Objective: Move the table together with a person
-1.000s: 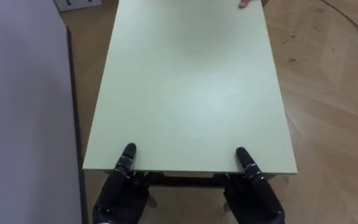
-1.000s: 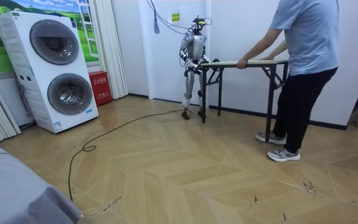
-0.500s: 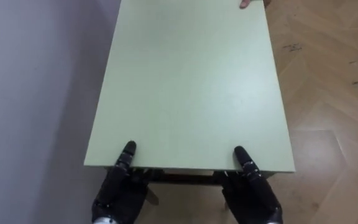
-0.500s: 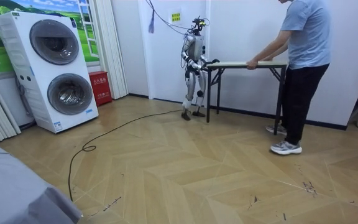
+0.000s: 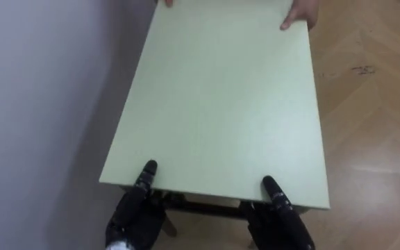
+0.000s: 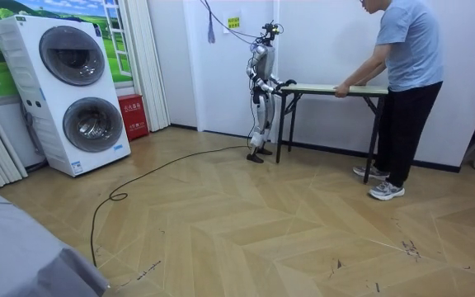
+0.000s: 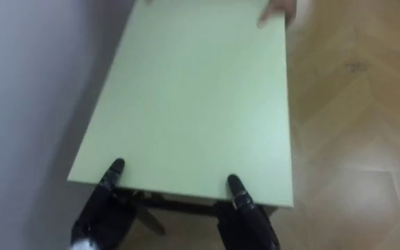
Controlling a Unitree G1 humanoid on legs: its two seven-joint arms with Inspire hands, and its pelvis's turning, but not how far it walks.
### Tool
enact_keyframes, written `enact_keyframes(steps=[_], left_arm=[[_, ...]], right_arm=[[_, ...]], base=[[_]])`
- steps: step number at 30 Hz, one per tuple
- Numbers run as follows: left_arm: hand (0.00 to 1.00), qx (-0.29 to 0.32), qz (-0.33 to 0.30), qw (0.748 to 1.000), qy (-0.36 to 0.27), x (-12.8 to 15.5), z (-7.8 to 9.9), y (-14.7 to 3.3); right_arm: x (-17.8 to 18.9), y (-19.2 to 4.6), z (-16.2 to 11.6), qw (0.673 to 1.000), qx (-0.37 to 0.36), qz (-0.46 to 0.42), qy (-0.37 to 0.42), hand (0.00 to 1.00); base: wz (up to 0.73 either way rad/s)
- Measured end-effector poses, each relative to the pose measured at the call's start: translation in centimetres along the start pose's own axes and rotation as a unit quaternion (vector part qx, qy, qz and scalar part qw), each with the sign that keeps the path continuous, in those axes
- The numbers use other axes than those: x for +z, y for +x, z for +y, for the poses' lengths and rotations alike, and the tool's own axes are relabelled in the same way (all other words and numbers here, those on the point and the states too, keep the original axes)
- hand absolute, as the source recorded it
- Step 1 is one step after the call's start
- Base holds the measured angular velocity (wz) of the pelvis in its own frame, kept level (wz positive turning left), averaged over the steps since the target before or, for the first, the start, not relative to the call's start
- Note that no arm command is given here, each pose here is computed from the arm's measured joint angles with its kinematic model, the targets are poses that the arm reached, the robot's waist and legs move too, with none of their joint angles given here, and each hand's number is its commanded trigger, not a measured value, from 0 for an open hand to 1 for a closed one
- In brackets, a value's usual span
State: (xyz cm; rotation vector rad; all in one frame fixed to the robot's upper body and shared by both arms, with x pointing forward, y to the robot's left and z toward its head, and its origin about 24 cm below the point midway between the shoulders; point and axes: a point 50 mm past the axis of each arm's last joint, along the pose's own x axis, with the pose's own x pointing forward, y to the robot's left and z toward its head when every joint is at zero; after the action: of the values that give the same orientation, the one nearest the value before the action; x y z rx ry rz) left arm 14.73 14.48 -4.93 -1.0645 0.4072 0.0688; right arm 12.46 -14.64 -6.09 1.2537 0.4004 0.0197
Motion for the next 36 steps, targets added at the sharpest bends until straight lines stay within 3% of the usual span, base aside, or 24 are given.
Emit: enact_keyframes(steps=[14,15,16,17,18,21,27,36], left_arm=[[0.97,0.003,0.009,1.0,0.014,-0.2,0.2,-0.2],[0.74,0.007,0.01,1.0,0.015,-0.4,0.4,-0.2],[0.59,0.009,0.012,1.0,0.015,-0.4,0.5,-0.2],[0.12,0.012,0.015,1.0,0.016,-0.6,0.7,-0.3],[0.0,0.012,0.018,1.0,0.016,-0.6,0.7,-0.3],[0.0,0.011,0.019,1.0,0.022,-0.7,0.7,-0.3],[0.0,-0.031,0.046,0.989,0.139,-0.1,0.8,-0.6],[0.0,-0.068,0.063,0.98,0.177,-0.4,0.8,-1.0]], right_arm=[[0.1,-0.3,-0.4,1.0,-0.014,0.008,0.002,1.0],[0.1,-0.4,-0.6,1.0,-0.02,0.009,-0.001,0.88],[0.1,-0.4,-0.7,1.0,-0.023,0.01,-0.002,0.57],[0.1,-0.5,-1.0,0.999,-0.03,0.012,-0.004,0.02],[0.3,-0.6,-1.1,0.999,-0.031,0.012,-0.007,0.0],[0.4,-0.7,-1.2,0.999,-0.032,0.013,-0.01,0.0],[1.0,-0.6,-1.2,0.998,-0.027,0.014,-0.056,0.0],[1.5,-0.3,-0.9,0.995,0.005,0.028,-0.093,0.0]], base=[[0.02],[-0.06],[-0.04],[0.0],[0.0],[0.0],[0.01],[-0.01]])
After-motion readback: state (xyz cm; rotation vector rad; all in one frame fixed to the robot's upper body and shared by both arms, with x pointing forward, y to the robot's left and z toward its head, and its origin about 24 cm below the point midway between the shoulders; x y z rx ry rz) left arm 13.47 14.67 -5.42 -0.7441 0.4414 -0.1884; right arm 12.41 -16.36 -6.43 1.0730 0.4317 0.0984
